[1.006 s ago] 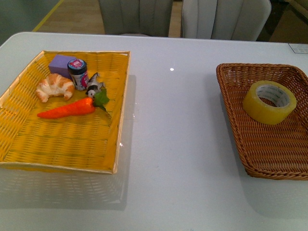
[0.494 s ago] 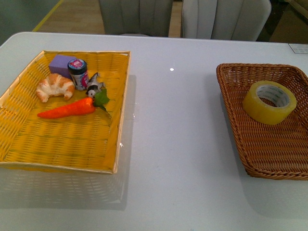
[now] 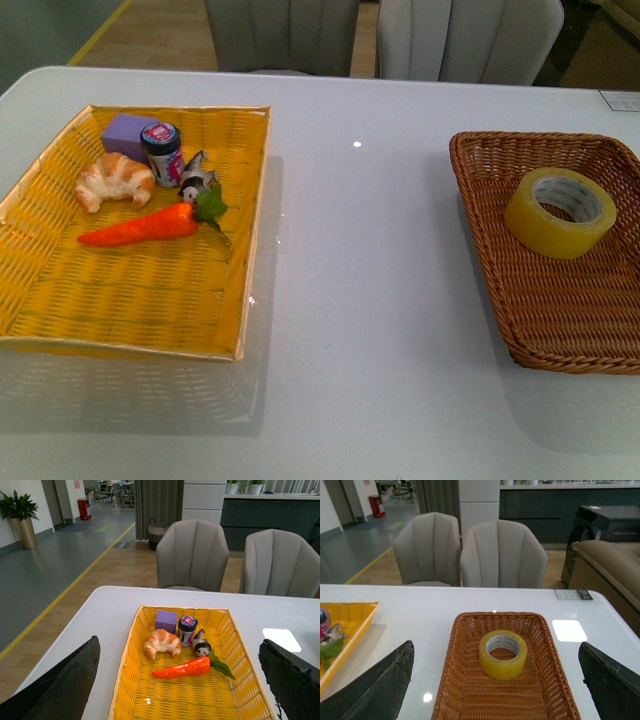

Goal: Move tape to another basket

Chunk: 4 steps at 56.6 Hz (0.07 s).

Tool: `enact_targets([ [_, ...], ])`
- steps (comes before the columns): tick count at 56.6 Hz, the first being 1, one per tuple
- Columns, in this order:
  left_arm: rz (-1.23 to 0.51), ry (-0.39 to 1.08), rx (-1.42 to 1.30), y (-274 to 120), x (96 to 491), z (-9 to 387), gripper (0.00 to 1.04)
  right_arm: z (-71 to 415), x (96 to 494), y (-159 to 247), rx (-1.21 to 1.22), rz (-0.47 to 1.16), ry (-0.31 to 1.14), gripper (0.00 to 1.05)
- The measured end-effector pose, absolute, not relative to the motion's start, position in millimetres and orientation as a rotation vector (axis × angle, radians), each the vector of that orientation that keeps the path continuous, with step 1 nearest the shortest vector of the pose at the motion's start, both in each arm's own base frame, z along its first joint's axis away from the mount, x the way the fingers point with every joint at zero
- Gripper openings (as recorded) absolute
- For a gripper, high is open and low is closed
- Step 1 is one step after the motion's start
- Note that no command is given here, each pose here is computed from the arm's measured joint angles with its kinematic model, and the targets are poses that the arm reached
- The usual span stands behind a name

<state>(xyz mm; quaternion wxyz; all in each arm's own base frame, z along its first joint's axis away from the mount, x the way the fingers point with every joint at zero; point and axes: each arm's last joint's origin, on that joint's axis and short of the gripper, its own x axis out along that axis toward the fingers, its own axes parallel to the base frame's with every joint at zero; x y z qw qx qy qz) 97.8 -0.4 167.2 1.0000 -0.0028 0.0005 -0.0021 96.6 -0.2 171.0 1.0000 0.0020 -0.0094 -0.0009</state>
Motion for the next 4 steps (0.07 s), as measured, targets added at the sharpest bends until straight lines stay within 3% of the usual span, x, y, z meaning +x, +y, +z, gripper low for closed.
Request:
enact_targets([
  [4,-0.004,0.001,-0.006,-0.4,97.8,167.2,0.96,171.0,96.6,-0.2,0.004,-0.002,-0.019,0.96],
])
